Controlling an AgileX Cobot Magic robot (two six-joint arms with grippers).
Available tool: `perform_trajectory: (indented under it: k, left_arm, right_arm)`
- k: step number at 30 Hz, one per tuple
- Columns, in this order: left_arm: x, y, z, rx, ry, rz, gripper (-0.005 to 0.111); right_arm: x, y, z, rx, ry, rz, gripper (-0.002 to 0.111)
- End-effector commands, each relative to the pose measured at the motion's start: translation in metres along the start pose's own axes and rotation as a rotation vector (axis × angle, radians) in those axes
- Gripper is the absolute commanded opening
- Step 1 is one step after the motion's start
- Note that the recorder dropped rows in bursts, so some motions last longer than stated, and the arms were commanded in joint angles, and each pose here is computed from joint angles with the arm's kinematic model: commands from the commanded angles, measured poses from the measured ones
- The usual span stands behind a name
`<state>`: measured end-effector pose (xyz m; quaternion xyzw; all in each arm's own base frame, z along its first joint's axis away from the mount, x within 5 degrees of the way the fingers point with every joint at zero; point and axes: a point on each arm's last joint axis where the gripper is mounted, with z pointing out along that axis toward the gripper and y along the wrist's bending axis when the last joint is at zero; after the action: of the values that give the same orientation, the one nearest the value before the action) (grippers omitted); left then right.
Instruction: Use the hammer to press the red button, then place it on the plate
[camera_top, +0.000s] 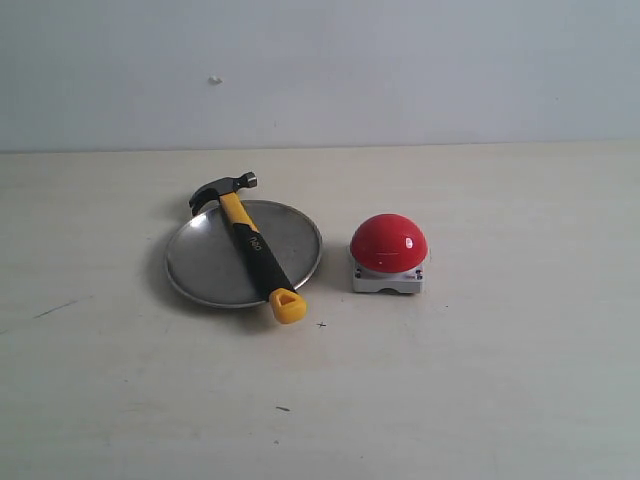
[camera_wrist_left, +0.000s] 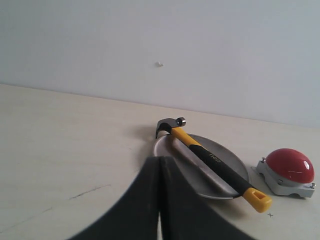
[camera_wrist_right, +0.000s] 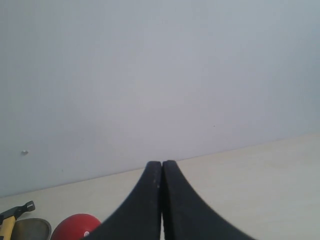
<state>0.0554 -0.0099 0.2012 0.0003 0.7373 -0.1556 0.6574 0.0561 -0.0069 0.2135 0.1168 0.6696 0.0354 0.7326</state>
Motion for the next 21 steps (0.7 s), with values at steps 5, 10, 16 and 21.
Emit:
perform_trajectory:
  k: [5,10,16,21]
  left_arm:
    - [0.001,0.0004,-0.0003,-0.001,-0.002,-0.001,0.0]
    - [0.0022,0.0004,-0.0001,0.0,0.005,-0.021,0.0]
    - [0.0004,-0.0029,0.0002,0.012,-0.045,0.177,0.0]
    - [0.0003,-0.0007,0.0002,-0.028,-0.046,0.149,0.0]
  right_arm:
    - [0.0012,-0.0005,-0.0004,0.005,-0.001,-0.01,0.0]
    - [0.0012,-0.0005,-0.0004,0.005,-0.001,-0.008,0.0]
    - [0.0012,-0.0005,-0.0004,0.005,-0.001,-0.008,0.0]
    - [0.0012,-0.0005,-0.0004,0.005,-0.001,-0.011,0.0]
